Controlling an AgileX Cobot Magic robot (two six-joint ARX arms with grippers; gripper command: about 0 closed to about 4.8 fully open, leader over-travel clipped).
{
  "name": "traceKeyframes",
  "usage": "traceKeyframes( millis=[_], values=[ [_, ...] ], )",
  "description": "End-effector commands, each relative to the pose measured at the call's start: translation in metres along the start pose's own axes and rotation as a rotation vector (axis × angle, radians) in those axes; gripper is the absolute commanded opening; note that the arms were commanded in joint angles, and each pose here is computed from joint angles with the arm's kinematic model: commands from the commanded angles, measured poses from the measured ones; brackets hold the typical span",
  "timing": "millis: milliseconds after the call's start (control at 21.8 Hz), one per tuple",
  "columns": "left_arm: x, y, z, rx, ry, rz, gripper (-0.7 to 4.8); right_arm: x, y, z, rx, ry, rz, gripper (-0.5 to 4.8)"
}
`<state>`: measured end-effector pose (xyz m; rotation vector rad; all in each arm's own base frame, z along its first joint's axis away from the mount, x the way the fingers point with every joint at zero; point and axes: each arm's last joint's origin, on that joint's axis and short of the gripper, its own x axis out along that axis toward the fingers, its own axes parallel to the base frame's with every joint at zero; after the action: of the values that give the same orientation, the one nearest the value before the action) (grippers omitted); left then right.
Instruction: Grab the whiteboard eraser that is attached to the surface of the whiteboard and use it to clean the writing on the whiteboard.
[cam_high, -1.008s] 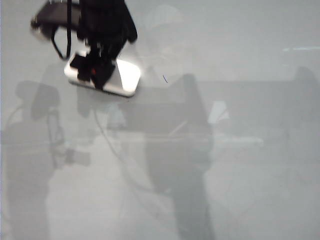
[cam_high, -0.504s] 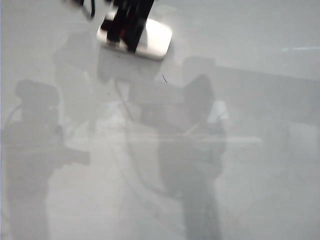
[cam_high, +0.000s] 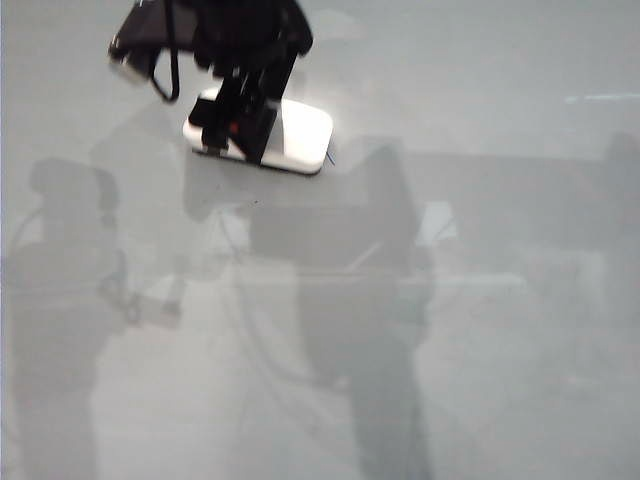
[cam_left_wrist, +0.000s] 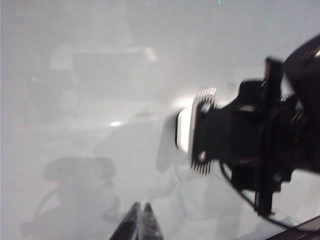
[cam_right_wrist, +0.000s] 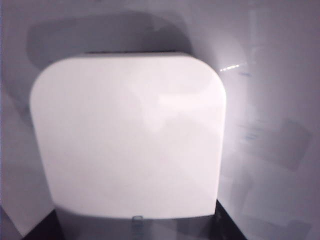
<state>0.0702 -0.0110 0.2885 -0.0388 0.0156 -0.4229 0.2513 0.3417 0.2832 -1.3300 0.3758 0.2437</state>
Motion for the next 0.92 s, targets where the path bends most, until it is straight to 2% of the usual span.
traceKeyframes(
  millis=[46, 229, 458, 595, 779, 916],
  values=[
    [-0.001, 0.000, 0.003, 0.013, -0.019, -0.002, -0.06, -0.001, -0.002, 0.002, 0.027, -0.019, -0.001, 2.47],
    [-0.001, 0.000, 0.003, 0.013, -0.019, -0.002, -0.06, -0.009, -0.016, 0.001, 0.050, 0.001, -0.053, 2.47],
    [-0.001, 0.000, 0.003, 0.014, -0.020, -0.001, -0.06, -0.033, -0.047, -0.003, 0.131, -0.037, -0.105, 2.47],
    [-0.001, 0.000, 0.003, 0.014, -0.019, 0.010, -0.06, -0.054, -0.052, -0.007, 0.133, -0.024, -0.129, 2.47],
    [0.000, 0.001, 0.004, 0.015, -0.023, 0.040, -0.06, -0.095, -0.071, -0.026, 0.267, -0.057, -0.111, 2.47],
    [0.000, 0.001, 0.004, 0.014, -0.023, 0.039, -0.06, -0.112, -0.093, -0.060, 0.403, -0.024, -0.100, 2.47]
  ],
)
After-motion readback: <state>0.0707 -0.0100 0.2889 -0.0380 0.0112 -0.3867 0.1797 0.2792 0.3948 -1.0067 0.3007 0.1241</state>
